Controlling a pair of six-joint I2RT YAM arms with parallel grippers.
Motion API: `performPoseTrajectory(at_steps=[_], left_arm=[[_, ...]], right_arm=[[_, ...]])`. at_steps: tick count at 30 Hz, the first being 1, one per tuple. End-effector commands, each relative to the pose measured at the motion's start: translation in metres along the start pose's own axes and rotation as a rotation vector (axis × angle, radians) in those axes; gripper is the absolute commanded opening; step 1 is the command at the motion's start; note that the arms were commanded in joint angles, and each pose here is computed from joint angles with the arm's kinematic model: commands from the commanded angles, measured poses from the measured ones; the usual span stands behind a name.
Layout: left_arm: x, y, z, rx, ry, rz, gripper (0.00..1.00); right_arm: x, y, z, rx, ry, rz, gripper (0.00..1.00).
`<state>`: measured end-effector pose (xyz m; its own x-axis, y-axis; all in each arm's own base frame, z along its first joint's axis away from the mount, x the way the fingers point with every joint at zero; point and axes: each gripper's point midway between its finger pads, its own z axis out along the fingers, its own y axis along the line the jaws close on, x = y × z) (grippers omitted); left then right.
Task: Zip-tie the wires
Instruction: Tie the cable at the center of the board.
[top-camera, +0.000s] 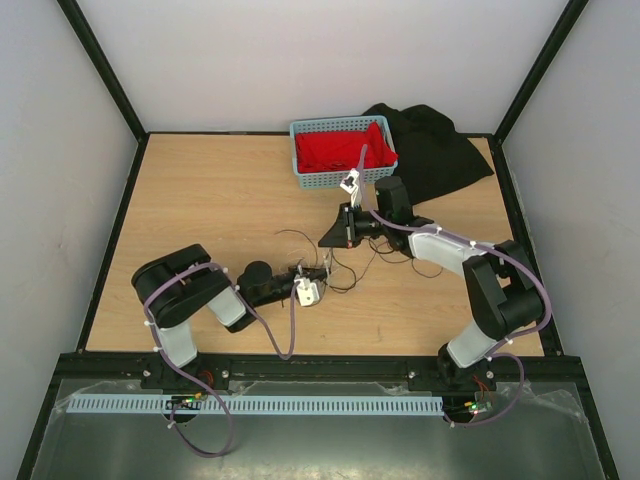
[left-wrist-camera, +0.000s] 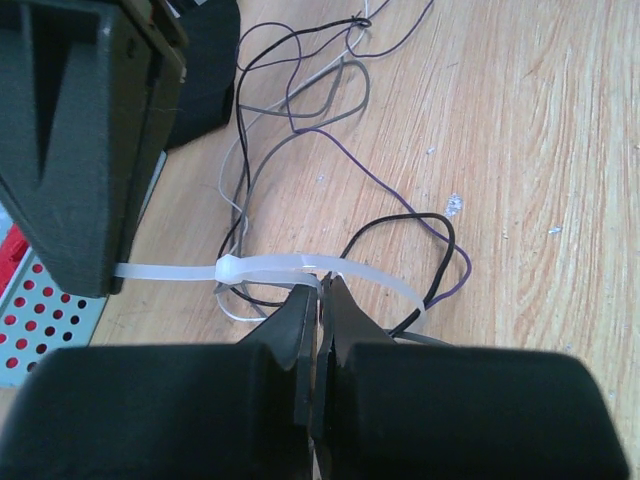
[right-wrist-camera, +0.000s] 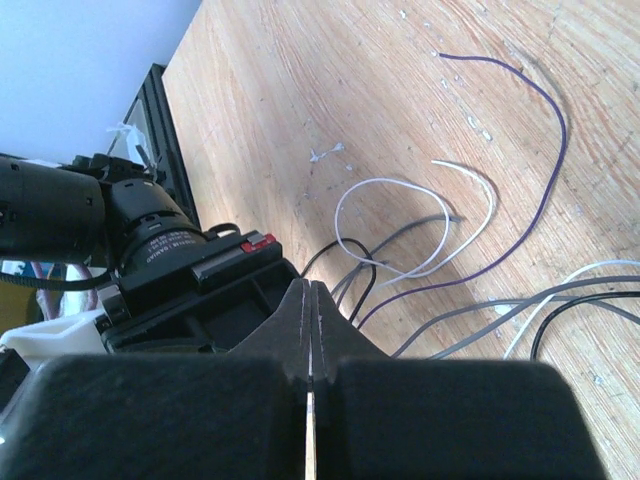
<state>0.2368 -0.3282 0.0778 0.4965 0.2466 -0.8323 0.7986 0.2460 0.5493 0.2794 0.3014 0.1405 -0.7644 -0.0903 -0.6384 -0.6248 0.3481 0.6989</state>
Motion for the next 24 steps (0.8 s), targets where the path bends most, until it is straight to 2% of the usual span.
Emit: performPoseTrajectory(at_steps=[1,5,13,17,20,24], left_arm=[[0.007,-0.038,-0.005,0.112,0.018,-0.065,0.00],[0.011,-0.028,-0.006,0.059,0.046,-0.078,0.00],[0.006,-0.008,-0.008,-0.010,0.041,-0.112,0.01],[0.008,-0.005,-0.012,-0.032,0.054,-0.125,0.17],[0.006,0.000,-0.017,-0.064,0.060,-0.137,0.44],[0.003,0.009,-0.026,-0.111,0.063,-0.154,0.61]], right_arm=[[-0.051,0.011,-0.003,-0.003,-0.130,-0.112,0.00],[-0.045,0.015,-0.009,-0.005,-0.122,-0.120,0.00],[0.004,0.016,-0.009,-0.057,-0.092,-0.074,0.00],[0.013,0.017,-0.011,-0.058,-0.099,-0.078,0.00],[0.012,0.018,-0.012,-0.062,-0.095,-0.087,0.00],[0.010,0.021,-0.012,-0.073,-0.090,-0.100,0.00]])
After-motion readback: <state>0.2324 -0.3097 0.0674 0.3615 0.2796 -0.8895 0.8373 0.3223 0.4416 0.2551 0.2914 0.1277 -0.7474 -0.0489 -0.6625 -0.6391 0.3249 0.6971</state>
